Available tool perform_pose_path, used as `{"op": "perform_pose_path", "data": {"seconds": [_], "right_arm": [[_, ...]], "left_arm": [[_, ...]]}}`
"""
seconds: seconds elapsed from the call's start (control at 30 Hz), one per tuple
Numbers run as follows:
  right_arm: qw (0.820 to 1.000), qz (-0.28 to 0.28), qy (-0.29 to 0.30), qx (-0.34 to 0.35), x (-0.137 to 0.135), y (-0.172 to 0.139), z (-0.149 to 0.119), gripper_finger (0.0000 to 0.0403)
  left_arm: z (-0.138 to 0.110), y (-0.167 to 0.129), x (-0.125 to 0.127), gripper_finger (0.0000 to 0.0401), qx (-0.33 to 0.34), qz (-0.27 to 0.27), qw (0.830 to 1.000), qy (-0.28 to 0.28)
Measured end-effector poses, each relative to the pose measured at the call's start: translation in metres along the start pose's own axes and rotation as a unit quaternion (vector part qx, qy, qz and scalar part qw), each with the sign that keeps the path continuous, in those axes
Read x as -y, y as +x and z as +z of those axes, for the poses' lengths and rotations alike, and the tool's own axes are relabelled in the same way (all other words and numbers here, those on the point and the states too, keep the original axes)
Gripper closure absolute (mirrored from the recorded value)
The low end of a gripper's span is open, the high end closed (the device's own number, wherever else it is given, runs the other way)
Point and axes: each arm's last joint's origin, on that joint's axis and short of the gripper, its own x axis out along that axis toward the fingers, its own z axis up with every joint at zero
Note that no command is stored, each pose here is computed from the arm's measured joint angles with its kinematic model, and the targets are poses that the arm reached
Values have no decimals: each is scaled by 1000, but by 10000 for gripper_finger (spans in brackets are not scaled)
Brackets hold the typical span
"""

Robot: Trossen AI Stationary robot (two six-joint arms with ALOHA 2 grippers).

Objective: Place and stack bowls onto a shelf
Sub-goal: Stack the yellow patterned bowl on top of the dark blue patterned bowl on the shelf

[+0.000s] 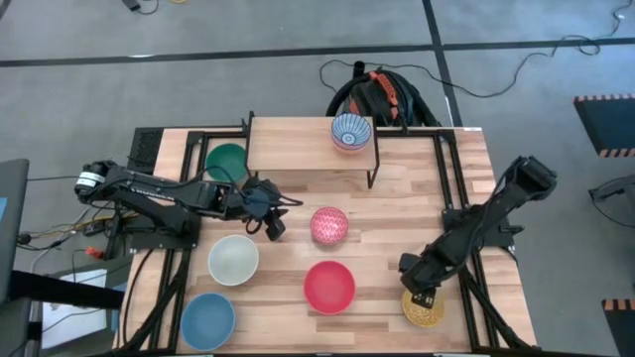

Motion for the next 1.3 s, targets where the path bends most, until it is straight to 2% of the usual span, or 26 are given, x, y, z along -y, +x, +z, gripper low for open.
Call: {"op": "perform_pose_path", "data": {"seconds": [0.13,0.3,0.5,0.6,0.73,0.9,1.13,1.2,1.3], "right_arm": [[1000,-1,14,0,-3,9,6,260],[999,7,26,25,0,2,11,366],[990,13,72,123,18,-31,26,364],[977,23,108,183,35,-54,36,364],[950,69,142,271,62,-88,56,364],[903,112,152,387,91,-143,80,364],[862,57,84,496,128,-238,117,364],[862,24,86,499,142,-259,129,364],[873,-21,113,475,167,-280,148,364]], "left_arm": [[1,0,-1,296,9,16,1000,3],[1,0,-1,296,9,17,1000,16],[5,3,-9,296,13,30,999,6],[10,5,-13,296,26,30,999,-9],[19,8,-20,296,49,34,998,-12],[26,13,-32,296,52,30,998,-25],[34,16,-47,296,62,42,996,-52],[38,17,-52,296,73,45,994,-62],[42,19,-59,296,74,39,994,-73]]}}
